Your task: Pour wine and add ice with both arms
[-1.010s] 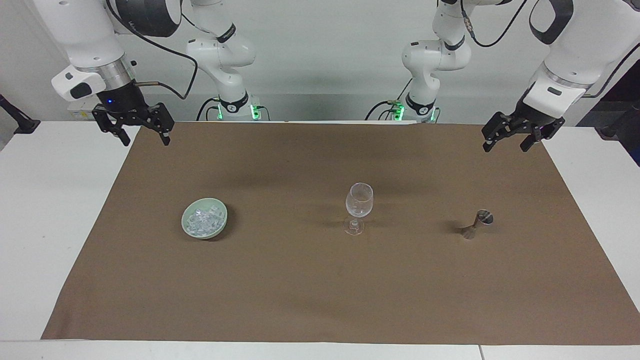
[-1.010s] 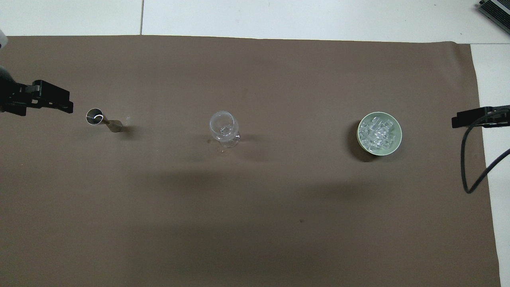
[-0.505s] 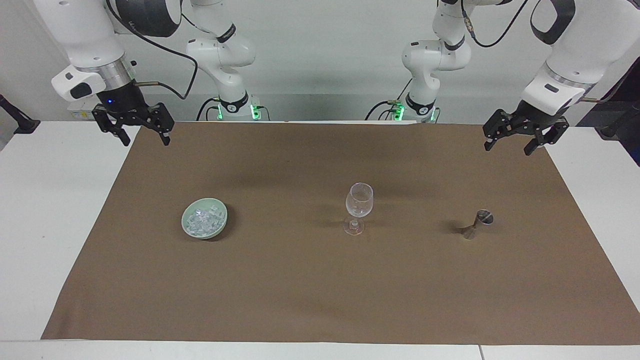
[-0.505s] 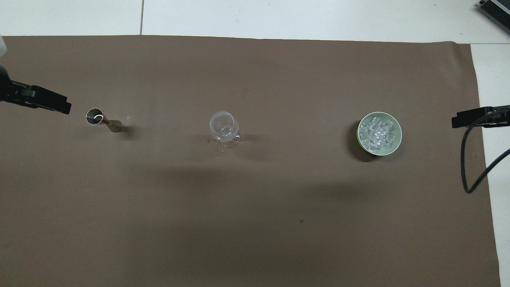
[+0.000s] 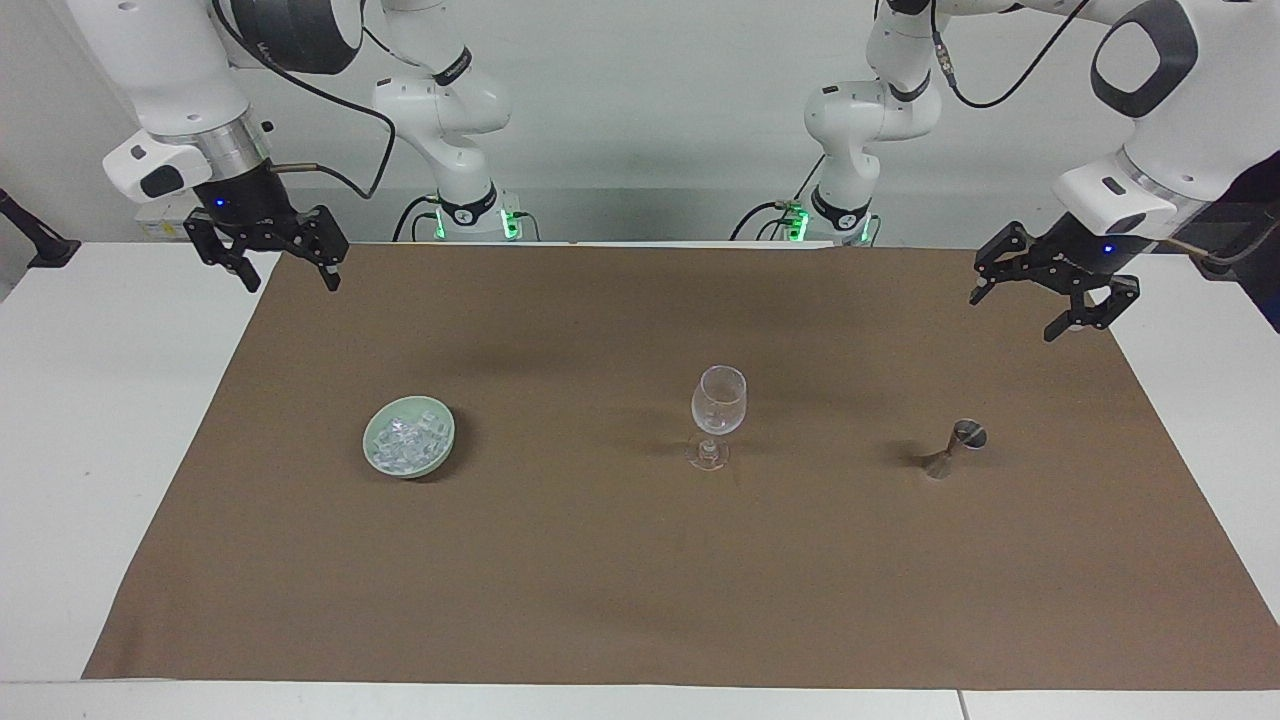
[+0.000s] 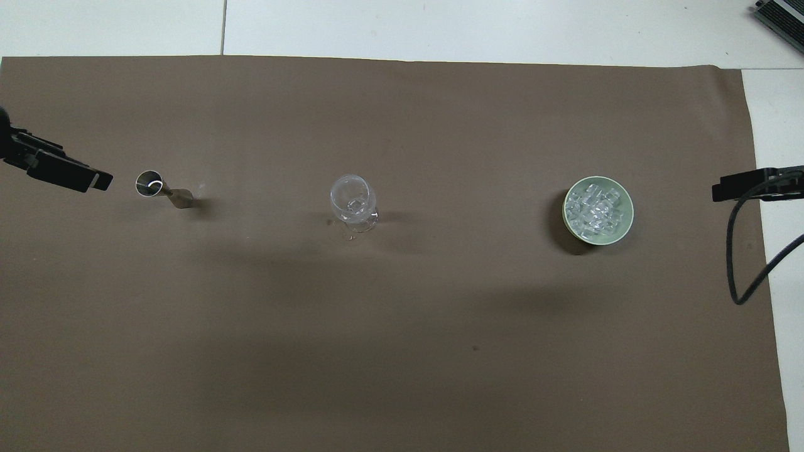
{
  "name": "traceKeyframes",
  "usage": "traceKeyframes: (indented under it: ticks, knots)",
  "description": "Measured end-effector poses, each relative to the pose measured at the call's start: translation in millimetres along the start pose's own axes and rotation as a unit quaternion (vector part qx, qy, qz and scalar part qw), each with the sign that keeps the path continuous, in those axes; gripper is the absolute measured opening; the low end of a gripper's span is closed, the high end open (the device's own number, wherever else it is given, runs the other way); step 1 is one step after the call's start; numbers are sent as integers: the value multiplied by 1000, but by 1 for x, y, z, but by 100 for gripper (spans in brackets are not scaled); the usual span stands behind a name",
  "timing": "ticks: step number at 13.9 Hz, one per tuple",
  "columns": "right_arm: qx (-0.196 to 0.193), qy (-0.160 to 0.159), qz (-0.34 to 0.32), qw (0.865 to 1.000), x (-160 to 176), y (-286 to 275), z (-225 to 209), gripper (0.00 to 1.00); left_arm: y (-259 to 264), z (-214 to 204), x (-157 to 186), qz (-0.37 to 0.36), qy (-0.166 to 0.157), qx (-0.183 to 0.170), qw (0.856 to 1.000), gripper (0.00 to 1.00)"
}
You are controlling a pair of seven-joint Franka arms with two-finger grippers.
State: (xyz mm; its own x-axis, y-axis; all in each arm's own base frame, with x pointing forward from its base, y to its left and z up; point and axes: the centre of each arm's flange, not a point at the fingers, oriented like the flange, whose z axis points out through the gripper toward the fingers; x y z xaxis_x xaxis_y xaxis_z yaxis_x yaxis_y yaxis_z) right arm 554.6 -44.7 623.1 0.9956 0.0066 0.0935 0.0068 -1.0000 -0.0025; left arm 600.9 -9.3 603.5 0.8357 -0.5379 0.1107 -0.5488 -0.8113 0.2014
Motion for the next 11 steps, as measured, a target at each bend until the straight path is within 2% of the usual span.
traceKeyframes:
  ticks: [2, 4, 6, 8, 11]
  knots:
    - [0, 0, 0, 1000, 0, 0, 0, 100, -20, 16, -11, 33, 5, -31, 999, 100]
    - [0, 0, 0, 1000, 0, 0, 0, 100, -53, 34, -33, 85, 30, -70, 994, 100]
    - [0, 0, 0, 1000, 0, 0, 0, 100, -88, 49, -55, 145, 48, -82, 985, 100]
    - [0, 0, 0, 1000, 0, 0, 0, 100, -118, 63, -73, 194, 76, -98, 973, 100]
    - [0, 0, 0, 1000, 0, 0, 0, 100, -161, 95, -89, 269, 137, -112, 947, 100]
